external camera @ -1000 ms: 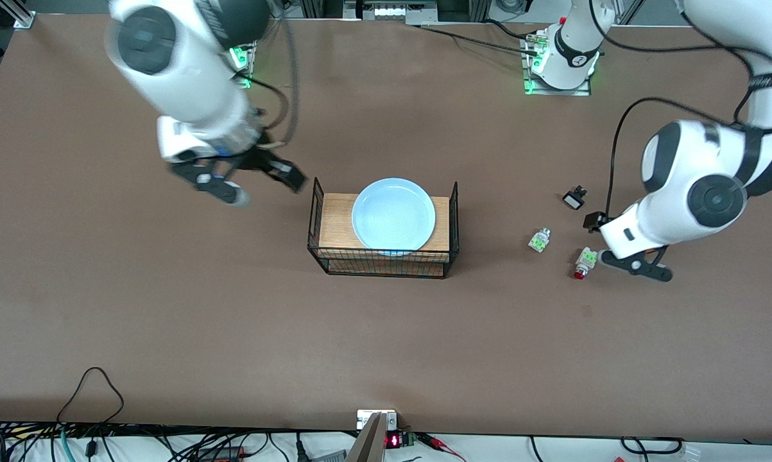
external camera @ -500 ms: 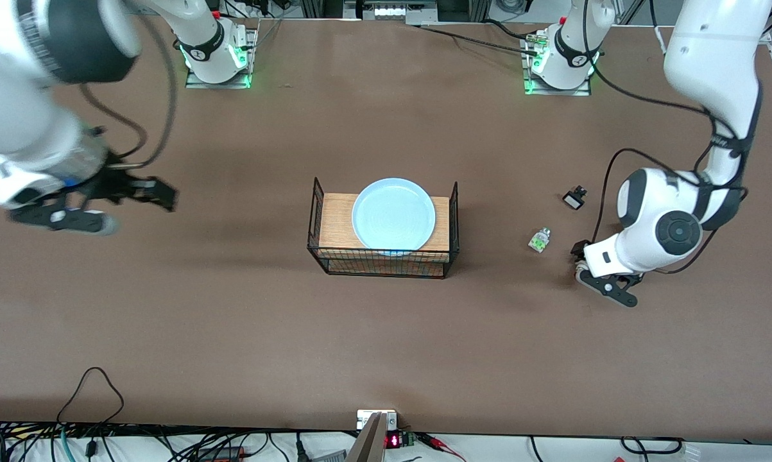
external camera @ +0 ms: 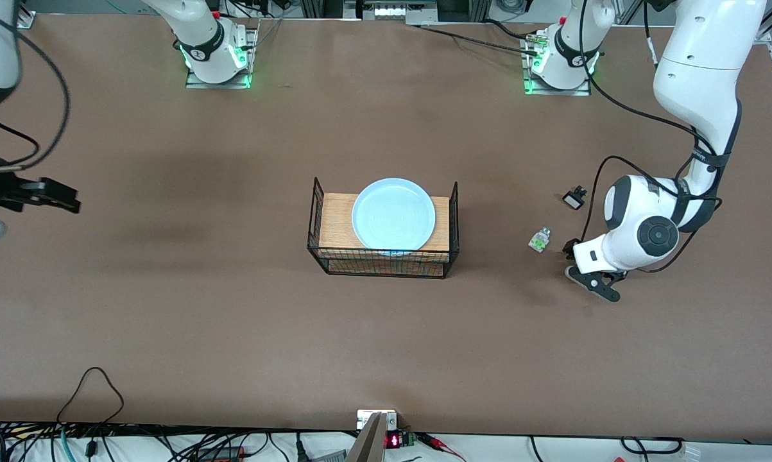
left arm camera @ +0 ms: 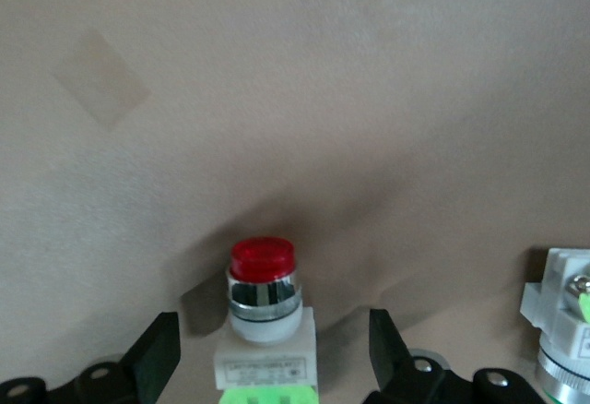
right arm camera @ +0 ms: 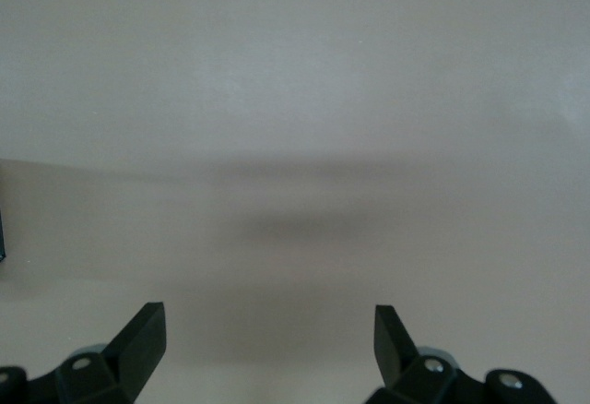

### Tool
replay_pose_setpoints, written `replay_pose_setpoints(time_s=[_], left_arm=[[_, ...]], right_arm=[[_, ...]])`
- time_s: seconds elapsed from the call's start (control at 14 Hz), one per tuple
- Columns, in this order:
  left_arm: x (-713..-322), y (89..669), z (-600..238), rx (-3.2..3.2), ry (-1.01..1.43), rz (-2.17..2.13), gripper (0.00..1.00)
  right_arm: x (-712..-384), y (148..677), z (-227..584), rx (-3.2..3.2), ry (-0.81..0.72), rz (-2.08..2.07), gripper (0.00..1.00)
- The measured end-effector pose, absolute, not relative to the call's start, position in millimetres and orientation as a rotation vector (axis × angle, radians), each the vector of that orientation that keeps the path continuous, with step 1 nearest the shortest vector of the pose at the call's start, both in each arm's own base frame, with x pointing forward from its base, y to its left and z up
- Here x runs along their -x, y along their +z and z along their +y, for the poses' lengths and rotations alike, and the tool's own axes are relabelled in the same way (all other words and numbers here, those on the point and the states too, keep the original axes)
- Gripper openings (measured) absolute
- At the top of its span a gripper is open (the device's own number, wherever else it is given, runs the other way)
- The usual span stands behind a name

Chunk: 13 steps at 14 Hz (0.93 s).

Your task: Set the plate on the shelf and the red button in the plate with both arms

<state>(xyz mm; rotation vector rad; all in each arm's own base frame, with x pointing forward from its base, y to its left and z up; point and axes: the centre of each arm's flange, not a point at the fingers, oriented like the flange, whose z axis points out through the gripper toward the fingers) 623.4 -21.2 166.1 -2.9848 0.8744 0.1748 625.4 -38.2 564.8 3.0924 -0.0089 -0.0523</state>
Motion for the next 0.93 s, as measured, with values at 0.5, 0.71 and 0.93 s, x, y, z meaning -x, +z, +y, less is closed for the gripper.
replay_pose_setpoints(time_s=[0.5,0.71,0.93], left_arm=[[-626,201,-29,2.975,0.217,0.899,0.41],[-643,250,-52,2.967,0.188,0.943,0.41],[-659,313,-77,2.976,0.214,0.961,0.41]], right_arm=[[-614,564,-25,-3.118,-0.057,0.034,1.0],[-590,554,-30,-3.126,0.0,0.014,1.0],[-569,566,-32,-3.132,-0.015,-0.009,1.0]])
